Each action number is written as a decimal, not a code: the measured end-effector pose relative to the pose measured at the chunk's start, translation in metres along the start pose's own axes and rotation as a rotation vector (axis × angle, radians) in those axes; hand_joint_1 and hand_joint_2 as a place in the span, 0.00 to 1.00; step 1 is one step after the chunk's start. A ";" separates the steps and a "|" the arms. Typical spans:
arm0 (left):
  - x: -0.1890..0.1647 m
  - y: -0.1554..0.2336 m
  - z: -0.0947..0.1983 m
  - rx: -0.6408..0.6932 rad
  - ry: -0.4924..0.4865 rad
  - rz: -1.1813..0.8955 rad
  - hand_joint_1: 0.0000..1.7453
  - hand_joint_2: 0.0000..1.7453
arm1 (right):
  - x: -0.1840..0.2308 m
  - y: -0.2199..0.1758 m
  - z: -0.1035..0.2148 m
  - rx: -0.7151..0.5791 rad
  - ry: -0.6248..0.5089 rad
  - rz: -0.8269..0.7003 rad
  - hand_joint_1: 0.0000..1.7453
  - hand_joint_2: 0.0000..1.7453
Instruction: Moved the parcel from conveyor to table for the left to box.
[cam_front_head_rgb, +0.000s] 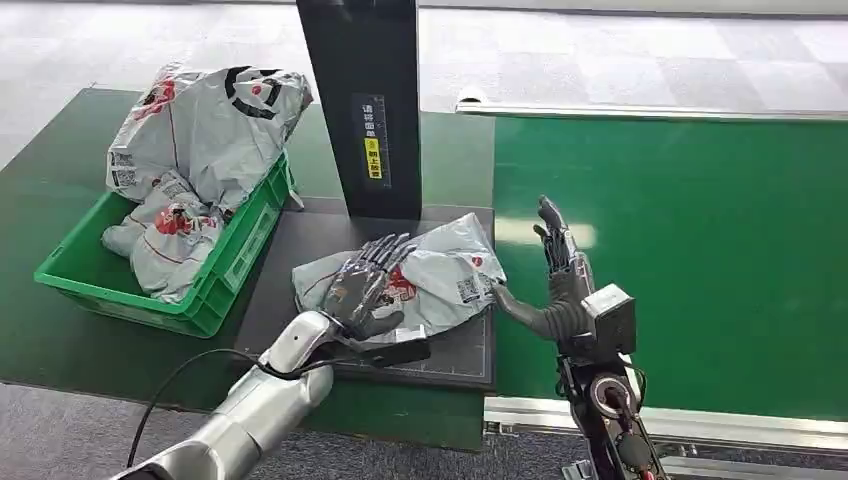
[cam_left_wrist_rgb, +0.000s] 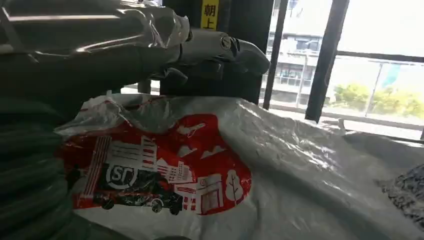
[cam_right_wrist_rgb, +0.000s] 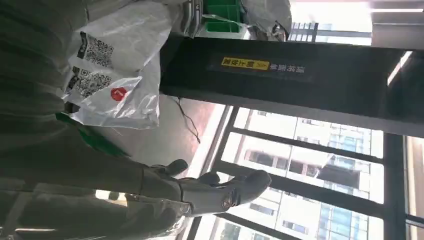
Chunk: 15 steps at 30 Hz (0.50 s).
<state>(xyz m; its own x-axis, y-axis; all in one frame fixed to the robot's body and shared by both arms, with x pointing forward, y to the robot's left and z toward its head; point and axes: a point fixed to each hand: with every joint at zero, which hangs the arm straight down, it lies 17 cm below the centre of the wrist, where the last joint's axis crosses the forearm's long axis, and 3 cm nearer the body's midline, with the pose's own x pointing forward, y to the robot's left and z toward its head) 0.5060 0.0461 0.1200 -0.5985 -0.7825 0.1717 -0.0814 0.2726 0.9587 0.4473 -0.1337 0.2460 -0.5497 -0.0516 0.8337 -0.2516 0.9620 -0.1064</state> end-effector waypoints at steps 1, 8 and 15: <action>-0.003 -0.002 -0.002 -0.014 0.010 -0.017 0.09 1.00 | 0.001 0.000 -0.001 0.000 -0.004 -0.002 0.00 1.00; -0.010 -0.021 -0.010 -0.122 0.036 -0.064 1.00 1.00 | 0.009 0.003 -0.004 -0.003 -0.020 -0.011 0.00 1.00; -0.008 -0.024 -0.013 -0.138 0.044 -0.067 1.00 1.00 | 0.011 0.005 -0.003 -0.007 -0.022 -0.004 0.00 1.00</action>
<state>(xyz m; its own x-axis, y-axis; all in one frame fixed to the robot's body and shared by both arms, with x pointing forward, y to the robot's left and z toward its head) 0.5234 0.0388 0.0986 -0.5600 -0.8208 0.1127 -0.0080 0.1414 0.9899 0.4420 -0.1289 0.2564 -0.5666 -0.0611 0.8217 -0.2480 0.9636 -0.0994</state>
